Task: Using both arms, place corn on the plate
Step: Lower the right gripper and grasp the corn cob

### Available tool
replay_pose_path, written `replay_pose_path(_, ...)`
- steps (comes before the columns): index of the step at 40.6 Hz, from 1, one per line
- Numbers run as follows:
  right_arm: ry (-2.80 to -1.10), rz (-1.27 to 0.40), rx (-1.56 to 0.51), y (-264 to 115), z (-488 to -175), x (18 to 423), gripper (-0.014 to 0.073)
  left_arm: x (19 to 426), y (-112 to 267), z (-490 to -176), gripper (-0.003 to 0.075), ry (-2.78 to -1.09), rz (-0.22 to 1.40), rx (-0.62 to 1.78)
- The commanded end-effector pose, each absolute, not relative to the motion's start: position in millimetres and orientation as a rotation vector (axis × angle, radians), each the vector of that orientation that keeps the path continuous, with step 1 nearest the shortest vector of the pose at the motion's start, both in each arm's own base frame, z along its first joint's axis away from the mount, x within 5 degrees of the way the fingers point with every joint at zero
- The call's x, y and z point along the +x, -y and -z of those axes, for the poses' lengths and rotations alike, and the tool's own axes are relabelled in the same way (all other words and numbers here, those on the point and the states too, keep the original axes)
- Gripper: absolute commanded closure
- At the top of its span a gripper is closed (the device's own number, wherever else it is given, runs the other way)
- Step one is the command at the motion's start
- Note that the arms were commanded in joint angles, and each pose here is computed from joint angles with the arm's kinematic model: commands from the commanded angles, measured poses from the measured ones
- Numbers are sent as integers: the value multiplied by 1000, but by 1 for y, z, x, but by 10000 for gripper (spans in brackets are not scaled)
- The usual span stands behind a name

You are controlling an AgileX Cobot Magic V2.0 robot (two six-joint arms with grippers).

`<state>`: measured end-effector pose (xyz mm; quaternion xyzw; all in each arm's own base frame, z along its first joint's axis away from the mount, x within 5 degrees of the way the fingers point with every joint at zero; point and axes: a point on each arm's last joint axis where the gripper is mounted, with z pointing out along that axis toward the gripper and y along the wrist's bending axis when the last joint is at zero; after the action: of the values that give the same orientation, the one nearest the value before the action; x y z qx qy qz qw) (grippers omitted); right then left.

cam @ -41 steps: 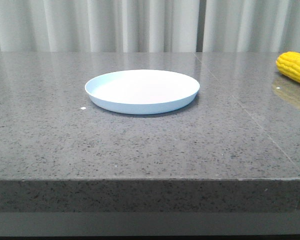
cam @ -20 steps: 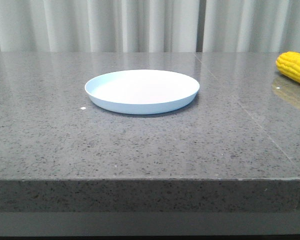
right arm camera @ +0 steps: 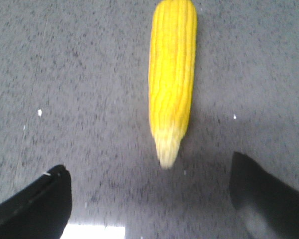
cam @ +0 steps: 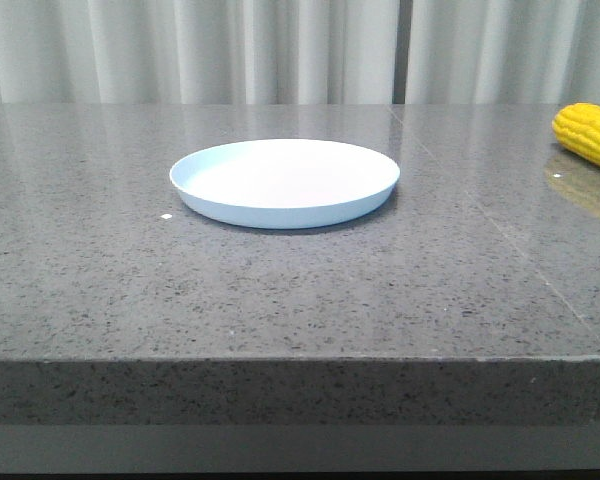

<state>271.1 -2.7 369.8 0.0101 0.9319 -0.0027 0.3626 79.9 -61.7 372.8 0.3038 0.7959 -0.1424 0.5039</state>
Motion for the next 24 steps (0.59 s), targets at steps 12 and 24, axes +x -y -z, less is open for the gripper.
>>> replay_pose_path(12, -2351, 35, 21, 6, -377, 351, -69, 80, 64, -388, 228, -1823, 396, 697)
replay_pose_path(24, -2426, 60, 72, 25, -339, 390, -69, 80, 64, -388, 228, -1823, 396, 697)
